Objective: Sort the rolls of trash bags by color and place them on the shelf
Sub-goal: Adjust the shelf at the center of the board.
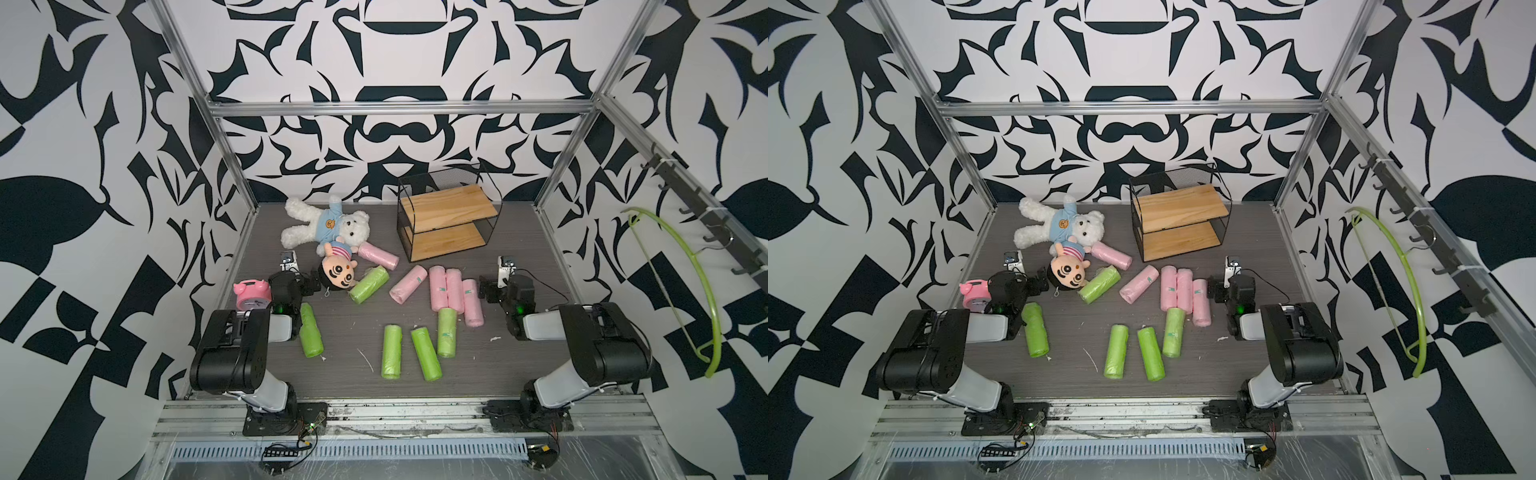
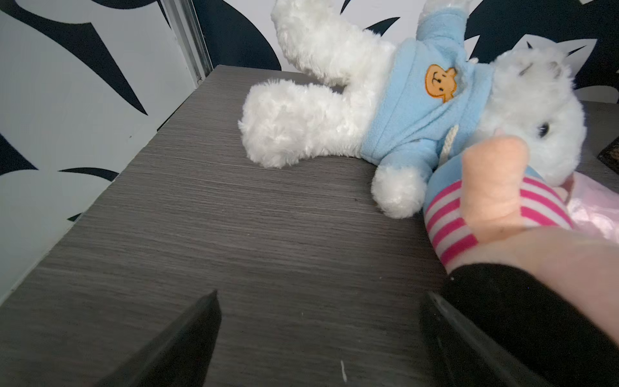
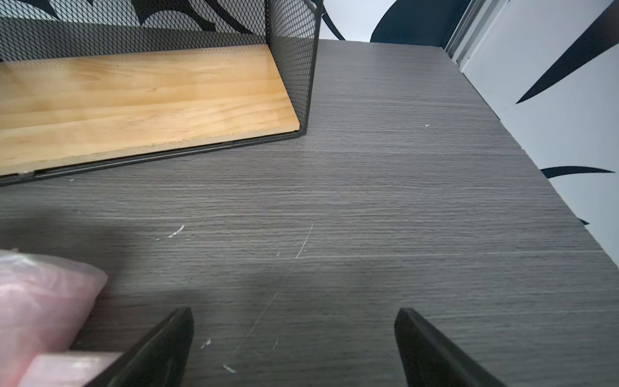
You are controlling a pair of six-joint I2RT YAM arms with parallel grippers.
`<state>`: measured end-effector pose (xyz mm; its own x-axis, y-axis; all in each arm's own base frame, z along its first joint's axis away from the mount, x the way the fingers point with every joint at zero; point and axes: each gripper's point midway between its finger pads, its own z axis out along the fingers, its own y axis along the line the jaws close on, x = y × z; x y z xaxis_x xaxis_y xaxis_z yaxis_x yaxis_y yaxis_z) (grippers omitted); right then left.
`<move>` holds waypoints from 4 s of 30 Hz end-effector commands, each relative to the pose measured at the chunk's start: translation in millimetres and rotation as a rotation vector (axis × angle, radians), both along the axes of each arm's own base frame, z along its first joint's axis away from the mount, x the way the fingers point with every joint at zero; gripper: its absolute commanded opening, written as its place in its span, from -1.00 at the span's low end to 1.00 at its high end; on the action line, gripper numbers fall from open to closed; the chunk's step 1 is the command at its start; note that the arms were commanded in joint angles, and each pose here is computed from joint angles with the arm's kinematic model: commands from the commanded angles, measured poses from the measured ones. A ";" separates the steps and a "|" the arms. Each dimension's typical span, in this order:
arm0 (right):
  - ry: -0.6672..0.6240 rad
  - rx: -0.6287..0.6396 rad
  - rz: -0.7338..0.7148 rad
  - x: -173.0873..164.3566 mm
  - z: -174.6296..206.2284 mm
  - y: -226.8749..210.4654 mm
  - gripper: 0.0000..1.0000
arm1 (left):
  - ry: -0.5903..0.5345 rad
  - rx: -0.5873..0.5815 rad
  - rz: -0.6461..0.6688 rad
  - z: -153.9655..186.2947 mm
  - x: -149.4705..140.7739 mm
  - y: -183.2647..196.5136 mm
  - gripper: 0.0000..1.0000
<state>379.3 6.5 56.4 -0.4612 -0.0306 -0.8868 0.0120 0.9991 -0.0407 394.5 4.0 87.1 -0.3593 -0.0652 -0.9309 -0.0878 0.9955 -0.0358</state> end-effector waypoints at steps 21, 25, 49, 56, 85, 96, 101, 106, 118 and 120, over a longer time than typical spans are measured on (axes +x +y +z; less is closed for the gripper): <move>-0.058 0.002 -0.005 8.6 18.0 -0.5 1.00 | -0.010 0.008 0.002 1.2 -1.8 0.1 1.00; -0.055 0.002 -0.005 9.1 17.6 -0.6 1.00 | -0.007 0.008 0.003 0.5 -1.7 0.3 1.00; -0.169 0.129 0.065 18.7 246.6 18.8 0.92 | -0.107 -0.414 -0.229 189.6 -36.7 -104.3 0.96; -0.123 0.086 0.117 87.5 265.4 19.4 0.81 | 0.016 -0.322 -0.572 200.3 -35.5 -222.8 0.95; 0.032 0.000 0.100 174.2 220.4 -8.1 -0.56 | 0.104 0.240 -0.755 106.4 52.3 -341.3 0.81; 0.033 0.109 0.114 142.5 226.7 11.4 -0.60 | 0.081 0.241 -0.672 114.4 102.4 -316.3 0.79; 0.012 0.065 0.070 142.0 229.9 6.0 -0.48 | 0.088 0.245 -0.662 114.3 109.5 -311.3 0.79; 0.004 0.027 0.066 155.4 234.2 2.3 -0.07 | 0.090 0.237 -0.662 114.5 110.7 -309.5 0.81; 0.032 0.117 0.169 181.4 219.2 25.7 0.00 | 0.127 0.181 -0.590 112.7 125.2 -289.5 0.80; 0.036 0.159 0.215 179.3 218.9 35.8 -0.03 | 0.135 0.159 -0.603 114.5 119.3 -290.0 0.81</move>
